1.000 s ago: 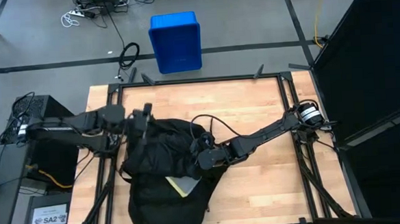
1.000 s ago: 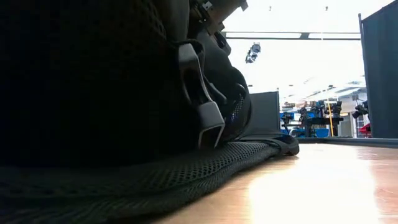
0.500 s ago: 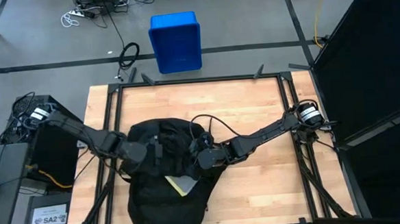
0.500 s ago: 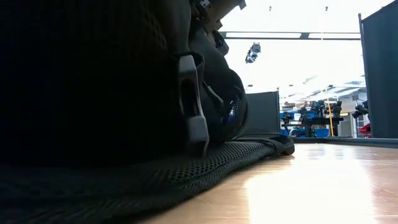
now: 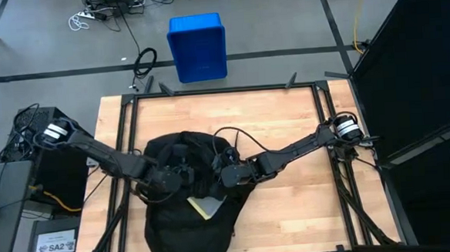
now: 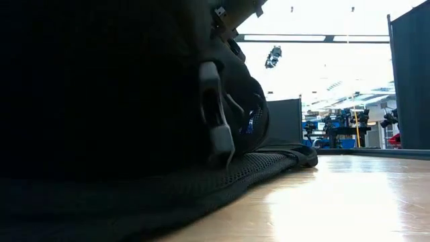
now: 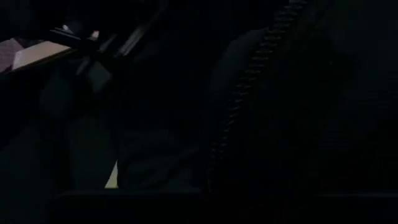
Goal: Unpack backpack
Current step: Open the black backpack
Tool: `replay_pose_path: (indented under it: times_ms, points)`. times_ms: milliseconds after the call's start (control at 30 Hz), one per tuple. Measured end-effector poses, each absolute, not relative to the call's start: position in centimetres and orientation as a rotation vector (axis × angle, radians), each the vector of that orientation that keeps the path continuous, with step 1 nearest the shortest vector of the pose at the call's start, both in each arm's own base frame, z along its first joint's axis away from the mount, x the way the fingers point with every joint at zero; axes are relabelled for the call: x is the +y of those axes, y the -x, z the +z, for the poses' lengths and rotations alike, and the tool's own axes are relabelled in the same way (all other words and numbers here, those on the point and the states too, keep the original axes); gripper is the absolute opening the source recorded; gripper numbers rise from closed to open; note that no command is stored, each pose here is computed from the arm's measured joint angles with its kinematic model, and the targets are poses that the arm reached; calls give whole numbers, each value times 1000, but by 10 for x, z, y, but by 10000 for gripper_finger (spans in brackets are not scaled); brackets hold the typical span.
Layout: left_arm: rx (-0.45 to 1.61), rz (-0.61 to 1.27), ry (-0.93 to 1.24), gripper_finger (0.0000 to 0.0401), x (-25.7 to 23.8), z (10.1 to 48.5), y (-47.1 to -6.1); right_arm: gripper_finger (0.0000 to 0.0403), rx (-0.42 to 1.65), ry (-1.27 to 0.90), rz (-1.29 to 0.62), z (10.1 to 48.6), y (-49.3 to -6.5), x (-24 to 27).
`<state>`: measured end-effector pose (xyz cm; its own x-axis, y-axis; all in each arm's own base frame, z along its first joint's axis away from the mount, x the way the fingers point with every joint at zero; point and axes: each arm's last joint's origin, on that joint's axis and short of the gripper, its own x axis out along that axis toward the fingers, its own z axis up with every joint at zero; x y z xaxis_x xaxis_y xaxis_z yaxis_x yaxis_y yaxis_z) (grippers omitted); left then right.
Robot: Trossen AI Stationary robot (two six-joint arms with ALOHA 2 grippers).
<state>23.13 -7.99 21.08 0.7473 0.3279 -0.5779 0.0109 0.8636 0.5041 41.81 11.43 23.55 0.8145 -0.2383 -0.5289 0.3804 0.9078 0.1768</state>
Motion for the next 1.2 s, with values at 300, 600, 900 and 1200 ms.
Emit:
replay_pose_path:
  times_ms: [300,600,900,1200]
  points:
    - [747,101,-468,180,-75,207,-234,28,563,-5,-216,235,-411,137]
    - [780,112,-474,139,-73,203,-232,121,614,69,-178,239,-402,143]
    - [798,120,-470,120,-71,202,-231,198,465,100,-239,289,-370,165]
    - [797,166,-442,85,-60,203,-235,128,603,128,-30,230,-381,204]
